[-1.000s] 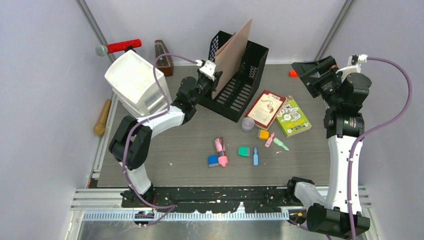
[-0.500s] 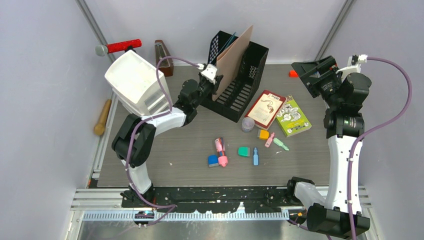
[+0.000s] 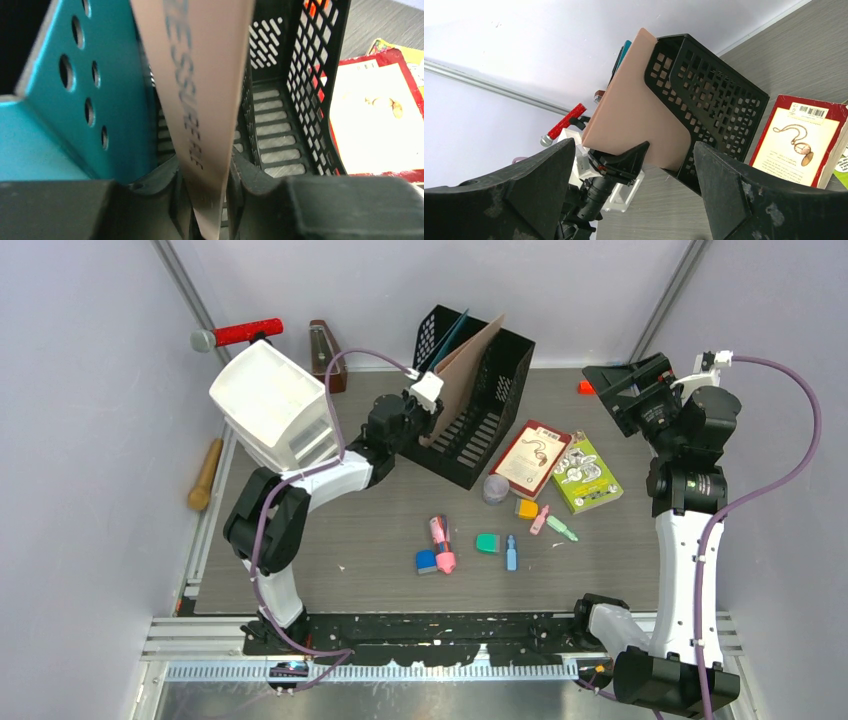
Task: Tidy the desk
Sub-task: Place the folder in the storage box.
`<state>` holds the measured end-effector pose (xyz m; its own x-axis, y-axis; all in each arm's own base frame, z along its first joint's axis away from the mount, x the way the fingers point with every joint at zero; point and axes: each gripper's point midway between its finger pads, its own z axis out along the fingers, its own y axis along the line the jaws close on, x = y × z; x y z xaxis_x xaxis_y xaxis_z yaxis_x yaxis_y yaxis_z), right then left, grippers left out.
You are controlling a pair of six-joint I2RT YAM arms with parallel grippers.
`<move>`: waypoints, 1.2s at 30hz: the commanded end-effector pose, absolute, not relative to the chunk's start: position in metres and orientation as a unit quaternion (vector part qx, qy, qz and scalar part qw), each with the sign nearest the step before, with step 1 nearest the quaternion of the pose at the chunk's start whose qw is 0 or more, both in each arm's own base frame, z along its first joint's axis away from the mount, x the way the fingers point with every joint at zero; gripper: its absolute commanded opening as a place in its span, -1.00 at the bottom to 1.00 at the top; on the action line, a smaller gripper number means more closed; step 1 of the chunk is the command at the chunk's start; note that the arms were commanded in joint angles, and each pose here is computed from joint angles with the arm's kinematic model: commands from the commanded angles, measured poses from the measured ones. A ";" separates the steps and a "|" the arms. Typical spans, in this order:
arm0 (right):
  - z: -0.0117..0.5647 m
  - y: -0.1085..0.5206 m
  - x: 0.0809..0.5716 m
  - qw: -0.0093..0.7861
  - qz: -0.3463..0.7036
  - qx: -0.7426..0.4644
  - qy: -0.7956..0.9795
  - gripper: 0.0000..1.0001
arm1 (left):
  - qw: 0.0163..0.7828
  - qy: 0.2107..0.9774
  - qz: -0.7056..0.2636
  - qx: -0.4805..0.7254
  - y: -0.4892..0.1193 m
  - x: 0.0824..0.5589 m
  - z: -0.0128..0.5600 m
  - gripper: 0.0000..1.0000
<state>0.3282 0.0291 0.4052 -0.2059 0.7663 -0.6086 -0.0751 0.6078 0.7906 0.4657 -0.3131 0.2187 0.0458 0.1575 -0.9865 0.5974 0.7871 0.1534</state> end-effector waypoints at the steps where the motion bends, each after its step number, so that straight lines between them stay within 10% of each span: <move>1: 0.423 0.026 0.327 0.604 0.364 0.241 0.667 0.89 | 0.654 0.685 -0.152 0.282 -0.310 0.470 0.232 -0.28; 13: 0.414 0.019 0.340 0.598 0.338 0.237 0.687 0.89 | 0.651 0.691 -0.148 0.277 -0.298 0.456 0.267 0.98; 36: 0.317 0.010 0.379 0.516 0.258 0.150 0.803 0.99 | 0.630 0.690 -0.194 0.299 -0.263 0.369 0.328 0.99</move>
